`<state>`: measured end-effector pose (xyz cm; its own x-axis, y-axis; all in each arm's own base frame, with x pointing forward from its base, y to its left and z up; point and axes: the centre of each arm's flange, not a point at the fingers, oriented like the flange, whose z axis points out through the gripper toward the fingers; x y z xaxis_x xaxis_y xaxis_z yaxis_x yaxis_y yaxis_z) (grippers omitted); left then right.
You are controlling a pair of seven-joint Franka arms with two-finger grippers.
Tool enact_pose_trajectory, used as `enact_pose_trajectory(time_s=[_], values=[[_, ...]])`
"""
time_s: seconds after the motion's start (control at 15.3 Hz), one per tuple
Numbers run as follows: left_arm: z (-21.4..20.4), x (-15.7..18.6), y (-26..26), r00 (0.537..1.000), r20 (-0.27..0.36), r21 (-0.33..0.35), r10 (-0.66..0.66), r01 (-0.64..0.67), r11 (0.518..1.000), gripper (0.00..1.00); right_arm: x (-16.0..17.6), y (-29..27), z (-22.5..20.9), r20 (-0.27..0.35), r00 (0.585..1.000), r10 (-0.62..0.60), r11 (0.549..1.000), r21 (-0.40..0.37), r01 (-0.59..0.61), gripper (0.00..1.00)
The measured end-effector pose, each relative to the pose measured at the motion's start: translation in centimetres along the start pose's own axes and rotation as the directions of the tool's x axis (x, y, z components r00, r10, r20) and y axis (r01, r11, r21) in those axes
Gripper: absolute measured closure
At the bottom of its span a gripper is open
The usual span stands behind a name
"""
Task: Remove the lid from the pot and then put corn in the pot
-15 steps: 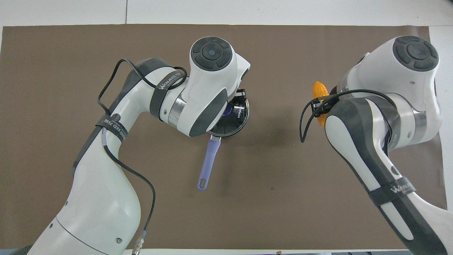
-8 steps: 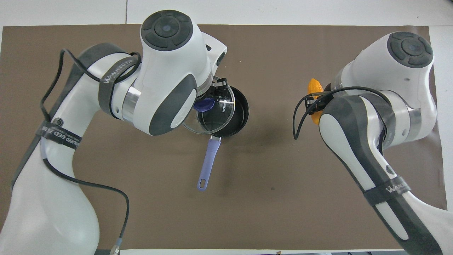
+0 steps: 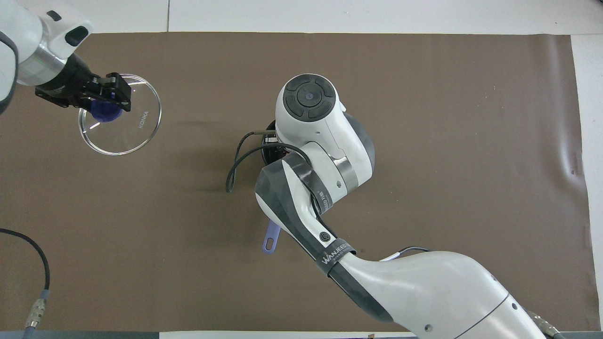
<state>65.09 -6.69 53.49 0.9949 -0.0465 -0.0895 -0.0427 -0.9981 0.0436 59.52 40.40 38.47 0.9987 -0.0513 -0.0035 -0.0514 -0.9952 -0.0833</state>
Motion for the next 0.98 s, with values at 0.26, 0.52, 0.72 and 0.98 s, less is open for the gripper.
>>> enact_pose_trajectory(time_s=[0.26, 0.52, 0.72, 0.98], values=[[5.1, -0.8, -9.1, 0.997, -0.064, 0.011, 0.033, -0.033, 0.999, 0.33, 0.2, 0.6, 1.5, 0.01, 1.0, 0.009, 1.0, -0.01, -0.008, 0.59], [12.3, -2.5, -9.5, 0.994, -0.075, 0.031, 0.074, -0.072, 0.997, 0.33, -0.1, 0.8, 1.9, 0.019, 1.0, 0.009, 1.0, -0.017, -0.009, 0.53], [15.0, -3.0, -9.6, 0.991, -0.069, 0.037, 0.114, -0.112, 0.993, 0.33, 0.6, 1.7, 1.3, 0.007, 1.0, 0.015, 0.999, -0.035, -0.015, 0.22], [17.7, -2.9, -9.9, 0.988, -0.063, 0.04, 0.143, -0.14, 0.989, 0.33, 2.8, 7.2, -5.7, -0.032, 0.999, 0.044, 0.992, -0.119, -0.047, 0.0]])
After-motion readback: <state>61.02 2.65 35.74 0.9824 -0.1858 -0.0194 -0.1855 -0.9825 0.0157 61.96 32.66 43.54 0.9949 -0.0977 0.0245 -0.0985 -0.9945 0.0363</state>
